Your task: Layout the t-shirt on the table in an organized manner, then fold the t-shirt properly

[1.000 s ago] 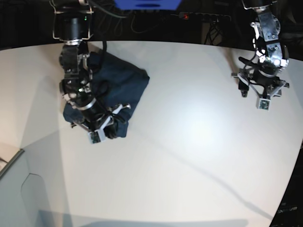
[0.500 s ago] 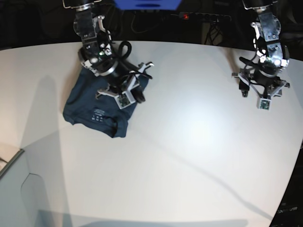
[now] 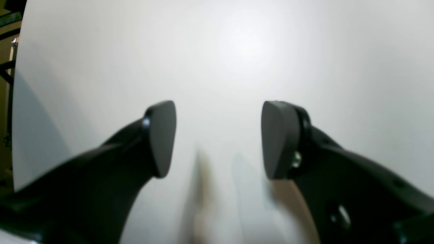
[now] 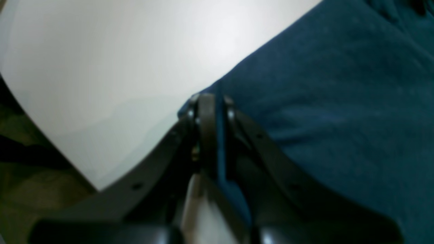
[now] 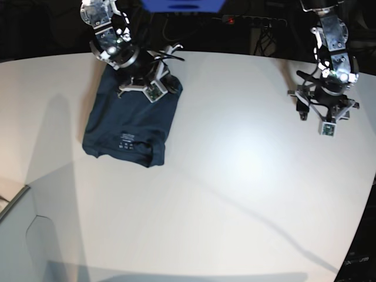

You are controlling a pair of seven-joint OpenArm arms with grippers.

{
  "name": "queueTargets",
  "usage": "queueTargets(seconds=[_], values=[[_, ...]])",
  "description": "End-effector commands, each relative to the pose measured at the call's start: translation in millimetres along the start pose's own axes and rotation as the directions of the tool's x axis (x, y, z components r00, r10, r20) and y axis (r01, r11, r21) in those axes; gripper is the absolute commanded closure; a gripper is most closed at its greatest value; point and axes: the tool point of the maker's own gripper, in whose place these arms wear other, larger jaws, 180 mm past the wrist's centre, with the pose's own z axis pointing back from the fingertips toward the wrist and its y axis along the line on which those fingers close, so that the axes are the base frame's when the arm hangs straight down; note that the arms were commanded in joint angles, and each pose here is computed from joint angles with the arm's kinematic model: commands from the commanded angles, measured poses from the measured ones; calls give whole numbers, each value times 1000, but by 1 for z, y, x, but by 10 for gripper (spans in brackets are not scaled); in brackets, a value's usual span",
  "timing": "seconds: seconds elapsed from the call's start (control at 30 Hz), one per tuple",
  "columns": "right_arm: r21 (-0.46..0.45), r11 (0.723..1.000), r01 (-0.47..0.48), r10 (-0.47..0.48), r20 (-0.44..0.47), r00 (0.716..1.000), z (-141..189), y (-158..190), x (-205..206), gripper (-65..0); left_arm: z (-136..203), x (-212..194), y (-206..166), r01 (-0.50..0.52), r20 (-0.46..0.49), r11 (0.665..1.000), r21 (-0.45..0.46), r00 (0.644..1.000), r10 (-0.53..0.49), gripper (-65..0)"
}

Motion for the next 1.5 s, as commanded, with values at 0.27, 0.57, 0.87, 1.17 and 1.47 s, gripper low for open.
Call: queueTargets(seconds=[0.27, 0.57, 0.87, 1.17, 1.47], values=[[5, 1000, -26, 26, -15, 1000, 24, 3, -11, -30, 5, 1, -2, -6, 20, 1000, 4, 1000, 6, -388], [-28, 1000, -13, 12, -29, 1000, 37, -5, -19, -30, 9, -16, -10, -15, -13, 1000, -10, 1000, 15, -388], [-61, 998, 8, -11, -51, 999, 46, -13, -31, -29, 14, -31, -13, -14, -41, 1000, -16, 999, 13, -387], [-78, 996, -33, 37, 48, 998, 60, -10, 11, -29, 16, -36, -14, -12, -53, 1000, -18, 999, 11, -387], [-174, 984, -44, 65, 120, 991, 92, -27, 42, -29, 31, -28, -17, 4, -19, 1000, -19, 1000, -5, -366]])
